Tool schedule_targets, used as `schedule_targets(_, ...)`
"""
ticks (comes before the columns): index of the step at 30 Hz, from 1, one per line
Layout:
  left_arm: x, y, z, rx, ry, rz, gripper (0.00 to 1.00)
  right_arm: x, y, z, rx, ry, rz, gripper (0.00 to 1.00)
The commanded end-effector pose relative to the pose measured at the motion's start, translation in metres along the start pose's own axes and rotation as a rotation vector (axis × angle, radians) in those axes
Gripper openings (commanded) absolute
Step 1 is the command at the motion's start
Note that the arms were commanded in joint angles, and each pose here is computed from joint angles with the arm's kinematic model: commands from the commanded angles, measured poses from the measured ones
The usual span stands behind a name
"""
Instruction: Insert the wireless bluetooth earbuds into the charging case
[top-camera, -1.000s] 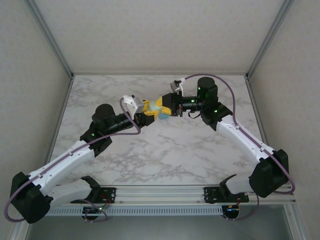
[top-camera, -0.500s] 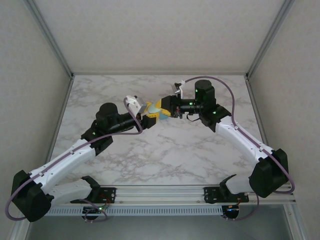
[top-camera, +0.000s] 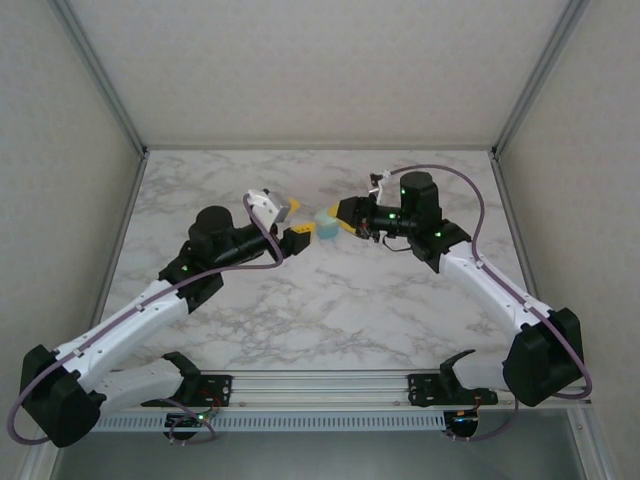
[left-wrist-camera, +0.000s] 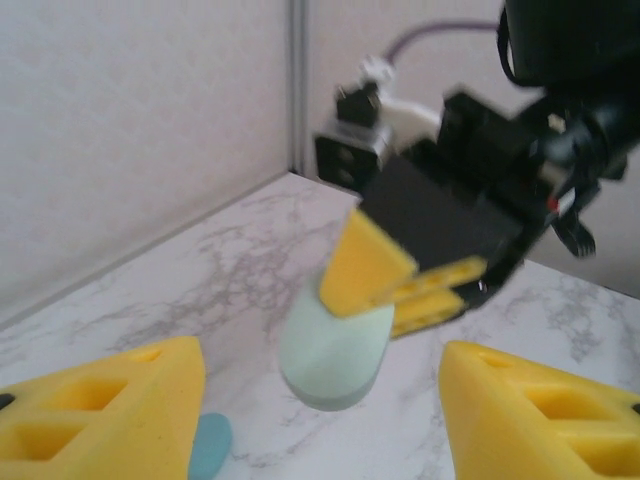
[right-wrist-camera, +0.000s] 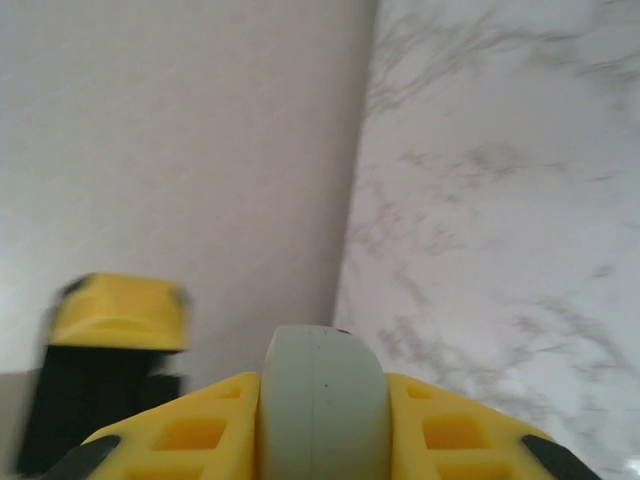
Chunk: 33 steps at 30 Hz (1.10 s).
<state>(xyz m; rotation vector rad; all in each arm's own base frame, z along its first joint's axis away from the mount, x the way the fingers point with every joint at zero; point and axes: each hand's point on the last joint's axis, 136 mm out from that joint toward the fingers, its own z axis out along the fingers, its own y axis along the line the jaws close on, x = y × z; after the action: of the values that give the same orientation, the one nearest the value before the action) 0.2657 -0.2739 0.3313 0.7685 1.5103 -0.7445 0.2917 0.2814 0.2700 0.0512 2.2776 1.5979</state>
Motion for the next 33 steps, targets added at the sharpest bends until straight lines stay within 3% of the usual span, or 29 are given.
schedule_targets(1,-0.019,0.018,-0.015,-0.137,-0.080,-0.026,0.67,-0.001,-0.064,0.003,0.184,-0.064,0.021,0.13)
schedule_targets(8,-0.017,0.044,-0.032,-0.303,-0.089,-0.121,0.76,0.026,-0.156,0.040,0.310,0.041,0.179,0.13)
schedule_targets(17,-0.011,0.050,-0.037,-0.348,-0.035,-0.148,0.79,0.033,-0.188,0.095,0.283,0.134,0.254,0.14)
schedule_targets(21,-0.007,0.051,-0.038,-0.354,-0.016,-0.136,0.81,0.038,-0.207,0.099,0.376,0.167,0.249,0.16)
schedule_targets(33,0.004,0.054,-0.033,-0.357,0.025,-0.118,0.82,0.051,-0.234,0.054,0.657,0.170,0.170,0.54)
